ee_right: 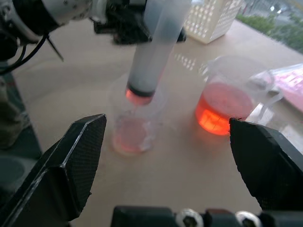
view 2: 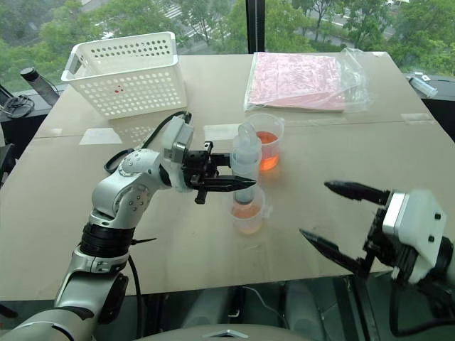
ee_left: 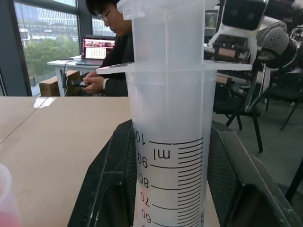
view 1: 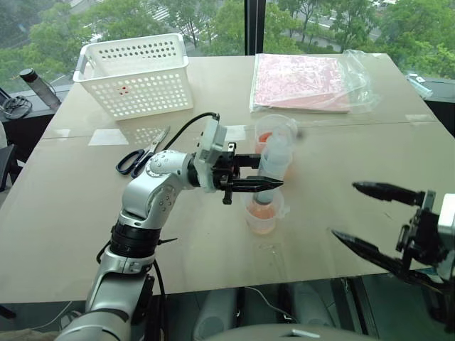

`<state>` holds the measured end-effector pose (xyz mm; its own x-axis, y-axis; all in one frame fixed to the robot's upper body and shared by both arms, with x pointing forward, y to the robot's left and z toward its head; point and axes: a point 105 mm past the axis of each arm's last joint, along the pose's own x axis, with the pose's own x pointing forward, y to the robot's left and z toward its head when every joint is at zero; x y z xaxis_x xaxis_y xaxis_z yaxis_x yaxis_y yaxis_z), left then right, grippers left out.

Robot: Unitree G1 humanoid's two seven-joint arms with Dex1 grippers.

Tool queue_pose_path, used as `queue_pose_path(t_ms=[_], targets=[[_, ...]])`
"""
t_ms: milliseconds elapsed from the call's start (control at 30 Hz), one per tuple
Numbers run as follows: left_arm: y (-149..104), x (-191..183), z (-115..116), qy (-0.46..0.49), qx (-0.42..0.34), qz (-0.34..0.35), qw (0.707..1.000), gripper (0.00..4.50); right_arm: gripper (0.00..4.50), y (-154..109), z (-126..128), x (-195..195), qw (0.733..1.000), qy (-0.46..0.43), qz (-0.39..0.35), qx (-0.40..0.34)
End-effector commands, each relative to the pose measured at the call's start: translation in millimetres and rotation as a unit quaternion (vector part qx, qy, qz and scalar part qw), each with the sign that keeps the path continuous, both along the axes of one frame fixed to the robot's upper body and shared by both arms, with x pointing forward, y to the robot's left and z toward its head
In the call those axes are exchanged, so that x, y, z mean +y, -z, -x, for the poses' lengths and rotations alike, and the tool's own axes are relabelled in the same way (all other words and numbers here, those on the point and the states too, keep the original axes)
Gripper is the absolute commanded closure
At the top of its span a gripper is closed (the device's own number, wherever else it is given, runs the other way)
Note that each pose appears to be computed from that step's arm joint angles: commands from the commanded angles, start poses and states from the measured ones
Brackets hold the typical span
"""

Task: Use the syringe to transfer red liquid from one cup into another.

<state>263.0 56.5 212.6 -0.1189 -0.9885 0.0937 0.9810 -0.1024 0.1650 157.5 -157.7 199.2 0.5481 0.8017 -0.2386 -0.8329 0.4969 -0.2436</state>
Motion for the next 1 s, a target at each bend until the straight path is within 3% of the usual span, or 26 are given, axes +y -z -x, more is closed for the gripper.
queue_pose_path(t_ms=[33,167,300,400,500,567,833,933,1000], targets=[[-6.5,-3.8,7.6,0.011,-0.03,0.009,0.999,3.09,0.04,-19.9,-4.3,-7.4,0.998,0.013,-0.03,-0.044],[-0.9,-3.8,6.1,0.004,-0.039,0.008,0.999,3.09,0.04,-57.5,-19.2,4.4,0.99,0.013,-0.127,-0.056],[7.2,-4.5,6.2,0.001,-0.039,-0.001,0.999,3.09,0.04,-77.9,-24.5,30.9,0.988,-0.027,-0.146,-0.046],[15.5,-5.6,6.7,0.001,-0.04,-0.016,0.999,3.09,0.04,-77.6,-33.4,44.3,0.991,-0.033,-0.131,-0.017],[16.5,-7.6,7.1,0.0,-0.04,-0.015,0.999,3.09,0.85,-79.1,-39.0,58.0,0.989,-0.043,-0.14,0.004],[16.2,-9.2,8.7,0.001,-0.037,-0.012,0.999,3.09,1.73,-81.8,-42.0,68.0,0.989,-0.052,-0.139,-0.009],[11.2,-15.7,11.2,0.0,-0.04,-0.006,0.999,3.09,1.73,-76.4,-51.8,84.0,0.989,-0.062,-0.135,0.01],[8.9,-16.8,12.1,0.0,-0.042,-0.003,0.999,3.09,2.41,-73.4,-54.4,84.4,0.99,-0.061,-0.129,0.014],[8.2,-16.4,12.7,0.0,-0.042,-0.001,0.999,3.09,3.38,-72.4,-54.5,84.4,0.99,-0.064,-0.128,0.018]])
